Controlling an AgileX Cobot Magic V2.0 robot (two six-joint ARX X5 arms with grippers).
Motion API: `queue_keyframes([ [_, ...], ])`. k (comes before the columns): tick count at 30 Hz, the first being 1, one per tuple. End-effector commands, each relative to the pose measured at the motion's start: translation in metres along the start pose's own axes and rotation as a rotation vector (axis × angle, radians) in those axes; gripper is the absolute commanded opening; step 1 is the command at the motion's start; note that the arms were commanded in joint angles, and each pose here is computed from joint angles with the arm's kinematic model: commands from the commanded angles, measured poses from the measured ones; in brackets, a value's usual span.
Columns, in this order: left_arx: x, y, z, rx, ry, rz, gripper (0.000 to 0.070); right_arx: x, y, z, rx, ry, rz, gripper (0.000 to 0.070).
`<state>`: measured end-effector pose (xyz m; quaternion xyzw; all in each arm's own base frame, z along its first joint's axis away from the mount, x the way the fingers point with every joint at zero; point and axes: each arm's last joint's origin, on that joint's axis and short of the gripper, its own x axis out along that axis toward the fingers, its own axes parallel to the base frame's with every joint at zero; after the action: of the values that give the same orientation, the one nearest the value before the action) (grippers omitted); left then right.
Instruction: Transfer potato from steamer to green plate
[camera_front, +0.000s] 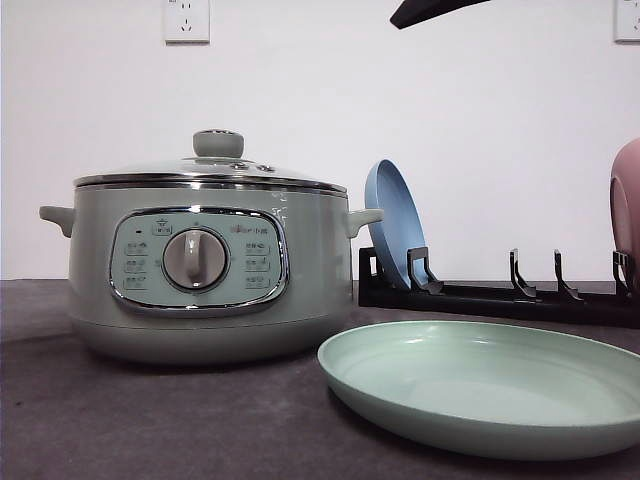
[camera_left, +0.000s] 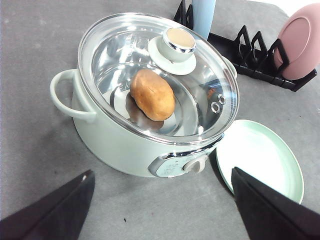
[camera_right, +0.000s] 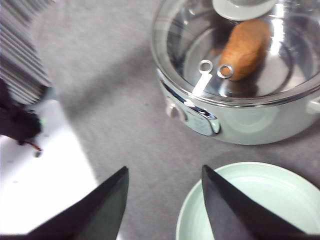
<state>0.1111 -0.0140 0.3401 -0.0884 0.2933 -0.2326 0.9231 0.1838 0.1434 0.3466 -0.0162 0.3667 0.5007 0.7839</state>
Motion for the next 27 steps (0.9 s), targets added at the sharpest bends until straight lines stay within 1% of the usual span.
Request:
queue_keyframes([
  [1,-0.003,-0.002,0.006,0.03,-0.025,-0.007,0.0556,-0.001,-0.001,0.004,-0.008,-0.016,0.012,0.0289],
  [6,-0.003,-0.002,0.006,0.03,-0.025,-0.007,0.0556,-0.003,-0.005,0.004,0.004,-0.023,-0.005,0.0289],
  [12,-0.003,-0.002,0.006,0.029,-0.025,-0.007,0.0554,-0.003,-0.005,0.004,0.003,-0.022,-0.005,0.0289],
  [17,-0.002,-0.002,0.012,0.0,-0.025,-0.008,0.0556,-0.003,-0.005,0.004,0.003,-0.022,-0.005,0.0289],
  [21,0.001,-0.003,0.035,0.002,-0.008,-0.02,0.0556,-0.003,-0.005,0.004,0.003,-0.022,-0.005,0.0289],
  [24,0.005,-0.006,0.061,0.012,0.005,-0.038,0.0556,-0.003,-0.005,0.004,0.004,-0.021,-0.005,0.0289],
  [27,0.014,-0.009,0.088,0.016,0.041,-0.045,0.0556,-0.003,-0.005,0.004,0.004,-0.022,-0.005,0.0289],
])
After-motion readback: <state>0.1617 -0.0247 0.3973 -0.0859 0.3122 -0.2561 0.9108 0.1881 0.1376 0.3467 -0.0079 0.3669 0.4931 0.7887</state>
